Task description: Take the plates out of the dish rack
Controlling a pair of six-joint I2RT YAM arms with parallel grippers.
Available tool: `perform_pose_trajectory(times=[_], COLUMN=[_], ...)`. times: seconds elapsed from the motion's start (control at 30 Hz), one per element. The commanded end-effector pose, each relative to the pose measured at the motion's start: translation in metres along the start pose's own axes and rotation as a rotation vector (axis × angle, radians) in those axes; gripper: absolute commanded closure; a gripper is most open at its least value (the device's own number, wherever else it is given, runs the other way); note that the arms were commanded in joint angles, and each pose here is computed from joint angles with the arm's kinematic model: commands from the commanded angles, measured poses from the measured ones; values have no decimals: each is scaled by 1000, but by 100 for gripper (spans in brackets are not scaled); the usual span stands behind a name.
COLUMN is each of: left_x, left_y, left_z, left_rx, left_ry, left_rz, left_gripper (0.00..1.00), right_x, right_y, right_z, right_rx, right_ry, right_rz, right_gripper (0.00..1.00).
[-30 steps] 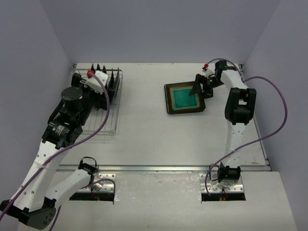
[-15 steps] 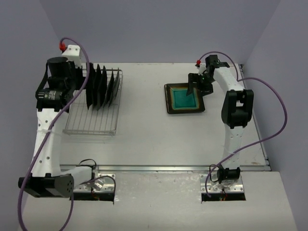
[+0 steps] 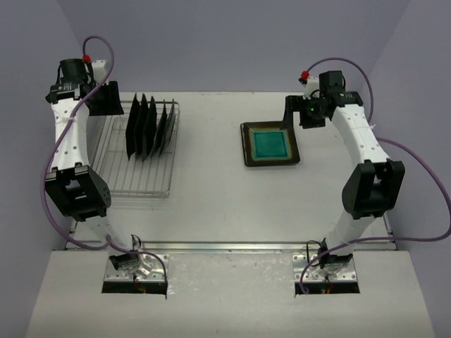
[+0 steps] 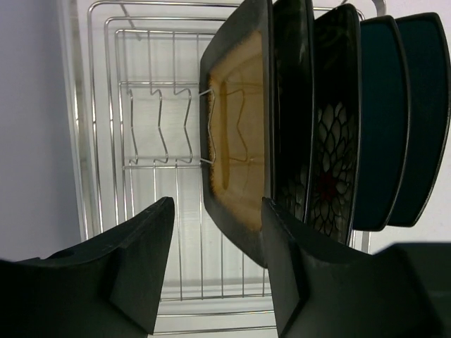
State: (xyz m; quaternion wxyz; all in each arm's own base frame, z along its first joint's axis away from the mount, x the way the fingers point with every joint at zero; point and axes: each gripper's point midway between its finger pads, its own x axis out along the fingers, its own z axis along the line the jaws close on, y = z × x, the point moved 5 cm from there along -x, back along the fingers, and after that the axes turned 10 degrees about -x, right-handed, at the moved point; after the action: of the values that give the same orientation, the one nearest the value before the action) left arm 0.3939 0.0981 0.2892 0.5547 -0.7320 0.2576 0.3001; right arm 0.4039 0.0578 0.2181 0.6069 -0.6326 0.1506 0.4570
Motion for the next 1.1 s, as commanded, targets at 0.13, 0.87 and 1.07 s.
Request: perform_pose_trajectory(times=[0.13,0.87,1.07], left_x=[16,73,88], left_y=[-15,10,11], left_z=[-8,-13,-9], left_rx=[22,113,115], left_ry=[117,14,-42], left_rz=[4,135,184], left_gripper=[53,63,65], right_x=[-1,7,6], right_y=[17,26,30], right_z=[7,10,11], right_rx=[-15,9,6], right_ry=[-29,-69,-70], right_rz=[1,41,46], right_gripper=[1,1,1])
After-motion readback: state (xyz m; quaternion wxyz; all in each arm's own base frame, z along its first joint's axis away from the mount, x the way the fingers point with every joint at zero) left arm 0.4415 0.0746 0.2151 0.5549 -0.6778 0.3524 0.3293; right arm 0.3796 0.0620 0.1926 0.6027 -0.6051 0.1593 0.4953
